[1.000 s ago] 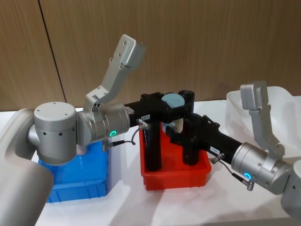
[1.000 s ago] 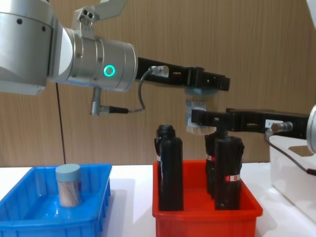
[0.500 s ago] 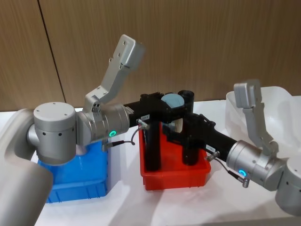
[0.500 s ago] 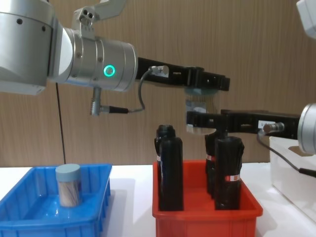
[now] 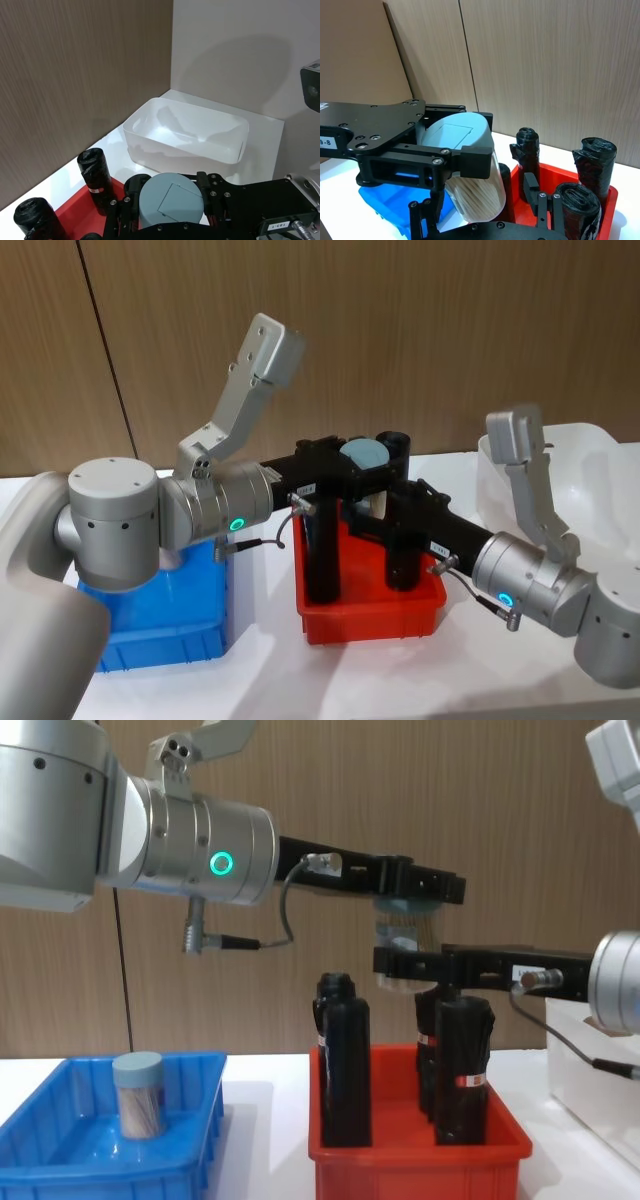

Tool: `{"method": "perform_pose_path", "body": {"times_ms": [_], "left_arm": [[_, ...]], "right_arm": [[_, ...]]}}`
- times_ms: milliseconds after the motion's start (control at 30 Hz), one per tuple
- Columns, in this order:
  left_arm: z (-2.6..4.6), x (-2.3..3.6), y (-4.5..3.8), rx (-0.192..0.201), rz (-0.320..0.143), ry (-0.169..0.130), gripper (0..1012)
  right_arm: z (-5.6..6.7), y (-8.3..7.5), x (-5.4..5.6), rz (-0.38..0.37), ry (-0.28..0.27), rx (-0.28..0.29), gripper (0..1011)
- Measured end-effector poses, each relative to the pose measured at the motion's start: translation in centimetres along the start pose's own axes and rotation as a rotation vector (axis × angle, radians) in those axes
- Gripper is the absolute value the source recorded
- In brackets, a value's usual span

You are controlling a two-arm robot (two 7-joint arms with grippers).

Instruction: Pick the cotton swabs from the blue box and place them into the white box.

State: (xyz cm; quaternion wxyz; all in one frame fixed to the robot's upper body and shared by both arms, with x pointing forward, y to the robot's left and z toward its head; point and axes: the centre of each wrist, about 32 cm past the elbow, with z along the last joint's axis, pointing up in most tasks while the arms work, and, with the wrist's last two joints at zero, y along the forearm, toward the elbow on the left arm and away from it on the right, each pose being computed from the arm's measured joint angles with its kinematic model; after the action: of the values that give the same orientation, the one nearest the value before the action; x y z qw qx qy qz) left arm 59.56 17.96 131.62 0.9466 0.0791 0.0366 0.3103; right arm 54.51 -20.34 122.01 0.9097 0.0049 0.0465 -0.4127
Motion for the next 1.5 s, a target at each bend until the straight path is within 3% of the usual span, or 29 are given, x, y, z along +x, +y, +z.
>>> {"method": "perform_pose_path", "body": {"times_ms": [233,533,900,1233,1500], "left_arm": [[0.0,0.0,0.0,0.0,0.0,0.0,689],[0.01,0.0,0.0,0.0,0.0,0.0,689],[0.02,0.0,0.0,-0.002,0.0,-0.001,691],[-0.01,-0.01,-0.01,0.001,0.0,0.0,956],[0.0,0.0,0.0,0.001,0.0,0.0,1004]], "right_arm": [[-0.06,0.3,0.09,0.005,0.003,0.001,945],[-0.09,0.48,0.03,0.023,0.003,0.009,716],[0.13,0.6,-0.09,0.033,-0.002,0.017,669],[0.53,0.75,-0.09,0.034,-0.006,0.029,668],[0.68,0.84,-0.07,0.034,-0.006,0.035,668]]}}
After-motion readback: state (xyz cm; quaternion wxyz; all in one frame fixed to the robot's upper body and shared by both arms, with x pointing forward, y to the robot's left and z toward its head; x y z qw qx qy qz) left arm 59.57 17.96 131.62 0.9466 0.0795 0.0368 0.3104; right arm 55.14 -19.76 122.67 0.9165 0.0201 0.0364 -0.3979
